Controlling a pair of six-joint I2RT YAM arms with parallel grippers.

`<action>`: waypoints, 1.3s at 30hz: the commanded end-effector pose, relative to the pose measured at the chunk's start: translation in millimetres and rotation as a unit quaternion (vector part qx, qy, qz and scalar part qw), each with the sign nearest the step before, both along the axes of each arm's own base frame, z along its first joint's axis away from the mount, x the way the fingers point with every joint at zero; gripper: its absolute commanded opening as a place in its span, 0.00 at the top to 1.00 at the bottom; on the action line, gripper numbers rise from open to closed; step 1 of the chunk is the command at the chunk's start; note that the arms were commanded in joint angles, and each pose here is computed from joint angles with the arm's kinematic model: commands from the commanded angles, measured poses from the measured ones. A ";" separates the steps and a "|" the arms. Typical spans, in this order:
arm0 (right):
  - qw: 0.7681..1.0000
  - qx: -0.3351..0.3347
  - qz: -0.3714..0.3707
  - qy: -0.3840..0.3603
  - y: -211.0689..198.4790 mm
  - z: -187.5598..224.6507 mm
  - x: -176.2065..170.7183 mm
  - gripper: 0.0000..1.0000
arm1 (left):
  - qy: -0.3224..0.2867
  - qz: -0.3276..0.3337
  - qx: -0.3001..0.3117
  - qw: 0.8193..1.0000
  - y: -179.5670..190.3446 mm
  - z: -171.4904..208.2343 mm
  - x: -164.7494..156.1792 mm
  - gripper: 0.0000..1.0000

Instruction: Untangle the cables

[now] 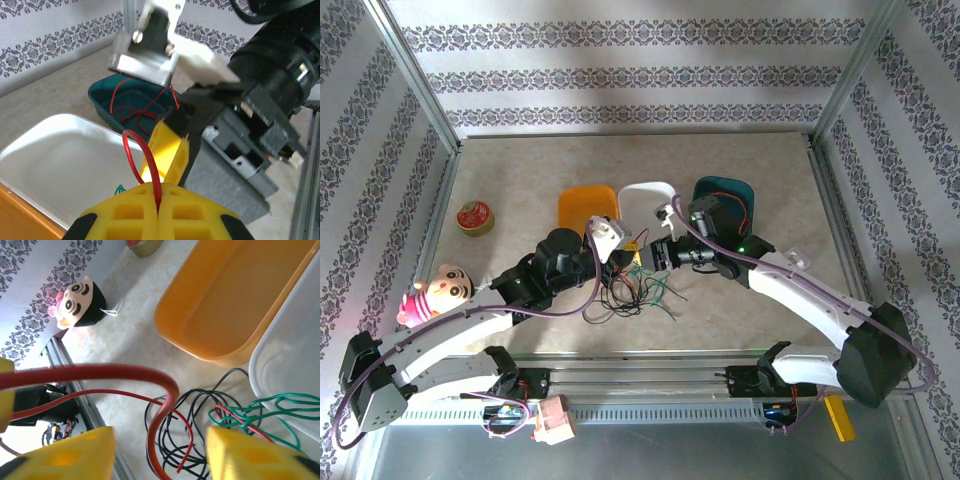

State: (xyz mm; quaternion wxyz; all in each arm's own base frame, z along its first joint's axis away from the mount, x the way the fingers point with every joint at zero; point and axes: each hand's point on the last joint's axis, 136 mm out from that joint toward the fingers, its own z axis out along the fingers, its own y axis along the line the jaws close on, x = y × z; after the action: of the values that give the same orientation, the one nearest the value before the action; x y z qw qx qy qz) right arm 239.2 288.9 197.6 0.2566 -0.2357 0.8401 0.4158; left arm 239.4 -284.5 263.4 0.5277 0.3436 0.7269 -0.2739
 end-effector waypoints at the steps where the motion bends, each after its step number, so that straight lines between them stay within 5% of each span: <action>1: 1.000 0.003 -0.015 -0.010 4.7 4.6 9.2 0.74 | 0.004 -0.013 -0.010 1.000 -2.5 8.8 -8.4 1.00; 4: 0.998 -0.001 -0.047 -0.031 -5.2 9.8 18.9 1.00 | 0.003 0.001 -0.013 1.000 1.2 7.5 -5.6 1.00; 6: 0.997 0.012 -0.053 -0.047 -10.7 23.0 19.5 1.00 | 0.003 0.028 -0.010 1.000 7.9 3.2 0.5 0.96; 10: 0.995 0.049 -0.041 -0.071 -20.3 60.9 11.7 1.00 | 0.013 0.066 0.003 0.998 17.0 -21.6 9.5 0.51; 14: 0.994 0.083 -0.028 -0.068 -25.6 87.6 2.9 1.00 | 0.061 0.045 0.025 0.997 6.1 -60.4 5.7 0.40; 30: 0.986 0.130 -0.087 -0.057 -35.0 113.5 17.9 1.00 | 0.112 -0.018 -0.019 0.993 -36.3 -88.5 0.1 0.35; 39: 0.955 0.114 -0.243 -0.124 -101.9 143.2 56.8 1.00 | 0.092 0.105 -0.016 0.990 -1.1 -97.6 22.7 0.33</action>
State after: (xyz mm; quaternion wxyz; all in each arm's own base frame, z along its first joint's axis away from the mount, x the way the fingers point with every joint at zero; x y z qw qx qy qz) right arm 279.0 216.1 313.4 0.4207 -0.0932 0.7937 0.4295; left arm 255.1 -295.9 154.6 0.4547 0.2746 0.8027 -0.2713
